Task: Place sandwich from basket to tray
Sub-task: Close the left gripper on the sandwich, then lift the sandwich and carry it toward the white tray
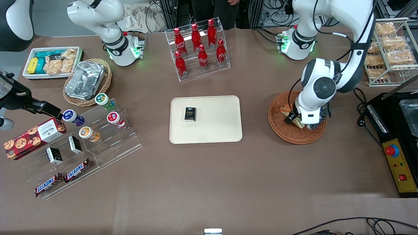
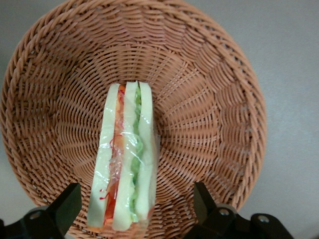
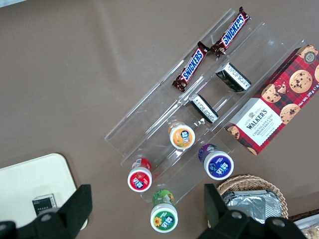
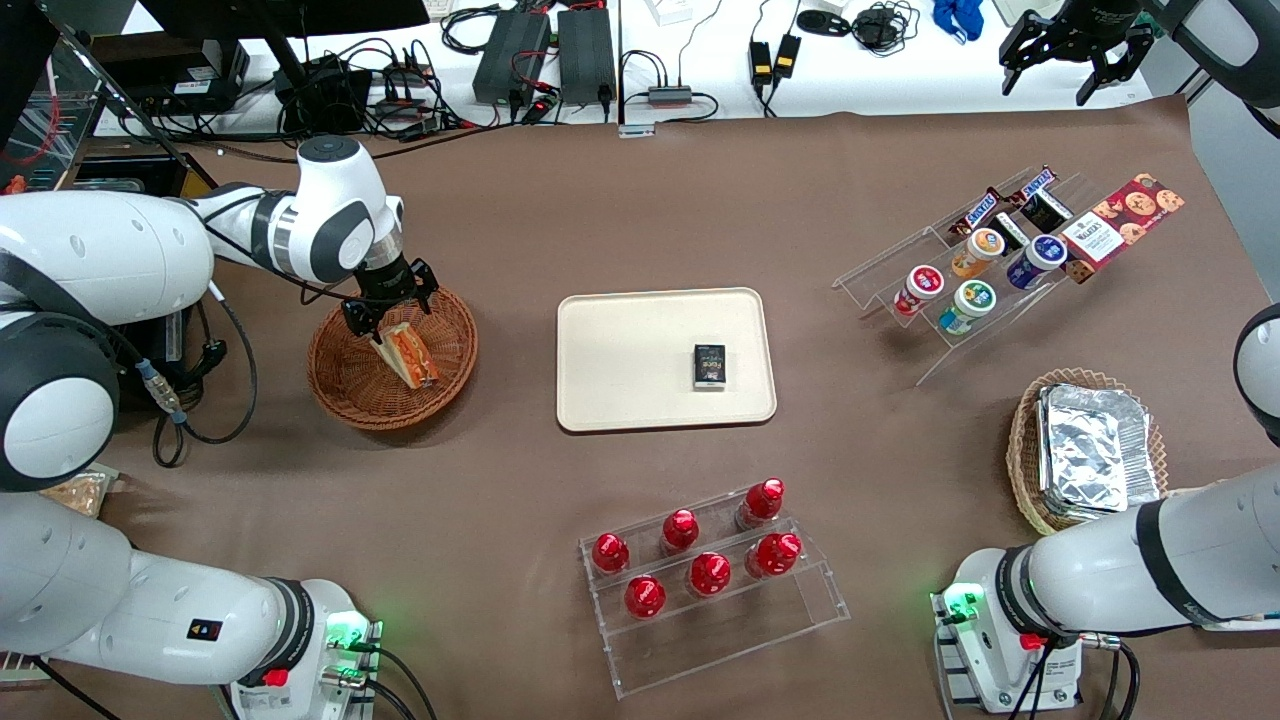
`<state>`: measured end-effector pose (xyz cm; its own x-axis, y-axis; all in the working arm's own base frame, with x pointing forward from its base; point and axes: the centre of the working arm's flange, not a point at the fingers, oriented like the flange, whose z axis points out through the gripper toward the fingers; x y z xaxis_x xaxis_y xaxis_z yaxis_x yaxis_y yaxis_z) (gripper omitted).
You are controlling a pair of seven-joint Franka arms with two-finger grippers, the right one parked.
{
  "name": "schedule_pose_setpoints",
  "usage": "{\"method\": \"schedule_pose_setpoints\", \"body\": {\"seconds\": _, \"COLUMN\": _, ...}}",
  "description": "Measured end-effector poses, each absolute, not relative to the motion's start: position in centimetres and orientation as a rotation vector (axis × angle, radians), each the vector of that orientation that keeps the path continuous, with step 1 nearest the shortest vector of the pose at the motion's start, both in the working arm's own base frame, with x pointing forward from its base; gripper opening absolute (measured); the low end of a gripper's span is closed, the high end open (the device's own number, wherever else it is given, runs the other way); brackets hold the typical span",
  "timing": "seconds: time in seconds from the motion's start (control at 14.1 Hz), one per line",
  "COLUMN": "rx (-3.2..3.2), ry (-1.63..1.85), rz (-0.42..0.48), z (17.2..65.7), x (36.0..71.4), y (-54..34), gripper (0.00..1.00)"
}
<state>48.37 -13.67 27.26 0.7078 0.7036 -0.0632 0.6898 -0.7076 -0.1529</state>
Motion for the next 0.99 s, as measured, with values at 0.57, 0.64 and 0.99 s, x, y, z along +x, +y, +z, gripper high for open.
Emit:
{"method": "schedule_pose_setpoints", "body": {"seconds": 0.57, "rx": -2.807, "ry": -1.14, "rz": 0.152, "z": 24.7, "x": 46.7, "y": -13.1, "gripper": 0.97}}
{"method": "schedule_pose_setpoints", "body": {"seconds": 0.64, "rx": -2.808, "ry": -1.142, "rz": 0.149, "z": 24.6, "x": 46.7, "y": -13.1, "gripper": 0.9}}
{"method": "schedule_pose_setpoints", "body": {"seconds": 0.99, "rx": -2.812, "ry": -1.143, "rz": 0.142, "z": 24.4, "x": 46.8, "y": -13.0, "gripper": 0.4}}
